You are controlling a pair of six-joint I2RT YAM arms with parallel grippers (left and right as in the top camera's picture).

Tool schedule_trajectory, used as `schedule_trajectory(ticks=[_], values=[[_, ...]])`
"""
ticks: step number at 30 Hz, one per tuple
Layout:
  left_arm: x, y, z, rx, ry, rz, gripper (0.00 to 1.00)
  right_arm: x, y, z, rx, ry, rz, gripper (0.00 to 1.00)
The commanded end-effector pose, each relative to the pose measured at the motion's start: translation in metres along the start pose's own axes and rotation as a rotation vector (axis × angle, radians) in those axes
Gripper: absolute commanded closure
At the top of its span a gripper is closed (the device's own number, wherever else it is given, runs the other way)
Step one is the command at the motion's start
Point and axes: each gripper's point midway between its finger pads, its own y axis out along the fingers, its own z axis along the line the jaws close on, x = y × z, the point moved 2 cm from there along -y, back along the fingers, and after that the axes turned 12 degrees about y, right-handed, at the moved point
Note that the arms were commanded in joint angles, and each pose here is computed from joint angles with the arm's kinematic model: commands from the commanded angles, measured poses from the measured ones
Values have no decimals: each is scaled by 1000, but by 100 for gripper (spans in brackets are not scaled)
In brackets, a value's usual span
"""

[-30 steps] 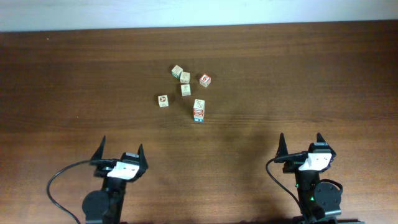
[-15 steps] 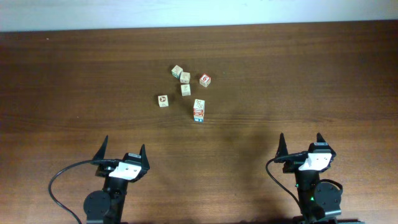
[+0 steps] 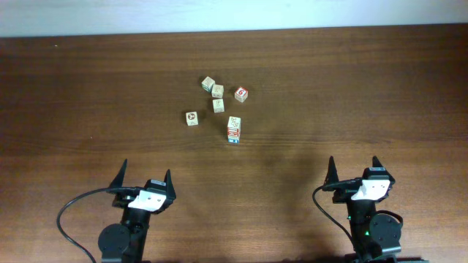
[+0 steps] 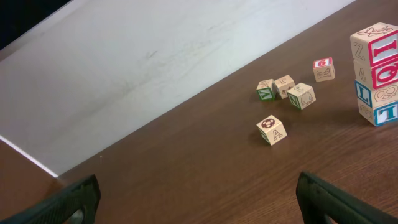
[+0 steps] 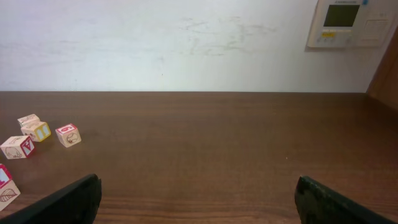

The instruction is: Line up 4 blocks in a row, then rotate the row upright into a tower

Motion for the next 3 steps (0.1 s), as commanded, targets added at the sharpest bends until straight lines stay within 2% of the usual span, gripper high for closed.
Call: schedule_trajectory(ticks=[1, 3], values=[[-1, 0, -1, 1, 16, 0, 1, -3, 0, -4, -17, 2, 1, 2], [-1, 0, -1, 1, 16, 0, 1, -3, 0, -4, -17, 2, 1, 2]])
